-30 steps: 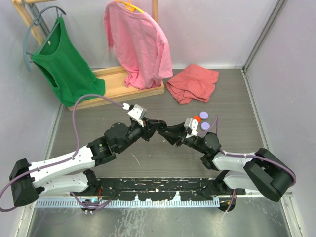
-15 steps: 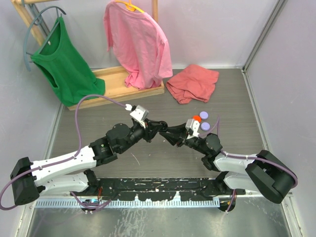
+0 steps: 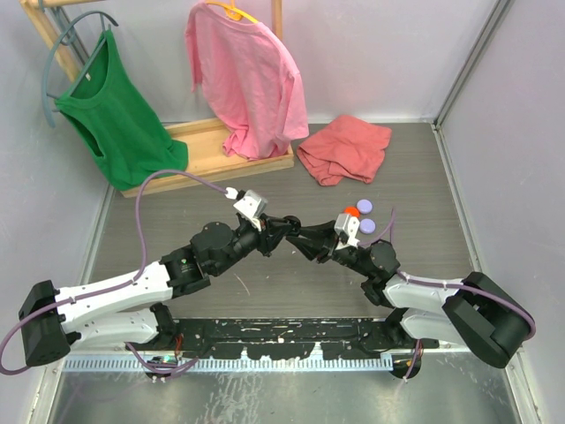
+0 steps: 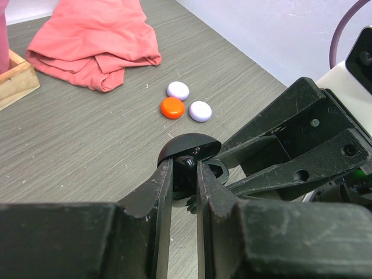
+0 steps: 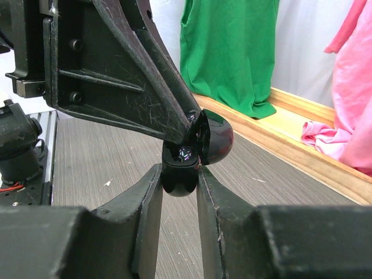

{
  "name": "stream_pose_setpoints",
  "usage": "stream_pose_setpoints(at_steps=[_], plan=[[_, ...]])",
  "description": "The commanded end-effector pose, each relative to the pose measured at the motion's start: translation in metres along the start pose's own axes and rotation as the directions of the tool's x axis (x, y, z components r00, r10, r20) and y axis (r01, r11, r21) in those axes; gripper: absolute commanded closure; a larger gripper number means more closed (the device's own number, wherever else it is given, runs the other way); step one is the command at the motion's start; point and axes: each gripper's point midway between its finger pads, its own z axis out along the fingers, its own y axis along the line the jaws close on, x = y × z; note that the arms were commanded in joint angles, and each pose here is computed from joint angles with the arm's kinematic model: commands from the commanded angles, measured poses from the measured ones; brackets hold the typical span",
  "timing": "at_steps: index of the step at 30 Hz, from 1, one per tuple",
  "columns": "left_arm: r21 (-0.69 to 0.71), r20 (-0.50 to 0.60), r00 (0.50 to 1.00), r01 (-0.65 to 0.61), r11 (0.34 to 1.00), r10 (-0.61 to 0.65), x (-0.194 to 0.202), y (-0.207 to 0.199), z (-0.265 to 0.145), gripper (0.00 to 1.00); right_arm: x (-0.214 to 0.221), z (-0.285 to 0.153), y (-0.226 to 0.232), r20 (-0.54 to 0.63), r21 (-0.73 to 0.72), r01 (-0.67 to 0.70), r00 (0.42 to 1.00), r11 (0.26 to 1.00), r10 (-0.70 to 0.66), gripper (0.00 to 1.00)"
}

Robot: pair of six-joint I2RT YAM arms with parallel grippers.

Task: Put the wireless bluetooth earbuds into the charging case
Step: Place the earbud in the charging case.

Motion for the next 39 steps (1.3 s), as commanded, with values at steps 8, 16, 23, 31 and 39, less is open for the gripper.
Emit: stream_pose_setpoints(at_steps=[8,16,23,31,39], plan=[[-0.006,0.039,0.999,0.003,1.0,-0.003,-0.014,-0.001,-0.004,0.72,-0.032,0.002,0.002,0.119,-0.002,0.059,0.991,0.998,-0.058,0.99],[-0.012,0.05,0.998,0.042,0.999,-0.041,-0.027,-0.002,-0.014,0.46,-0.029,0.001,0.001,0.111,0.002,0.061,0.992,0.998,-0.061,0.99],[-0.124,0.05,0.997,0.073,0.99,-0.067,-0.039,0.017,-0.031,0.37,-0.023,-0.002,-0.001,0.094,0.02,0.068,0.993,0.997,-0.07,0.99],[-0.365,-0.017,0.999,0.027,0.931,-0.036,-0.026,0.064,-0.051,0.28,-0.017,-0.008,-0.005,0.072,0.05,0.083,0.994,0.995,-0.086,0.99],[-0.587,-0.12,0.979,0.064,0.807,-0.166,0.009,0.13,-0.066,0.26,-0.008,-0.01,-0.007,0.05,0.061,0.067,0.996,0.996,-0.07,0.99]])
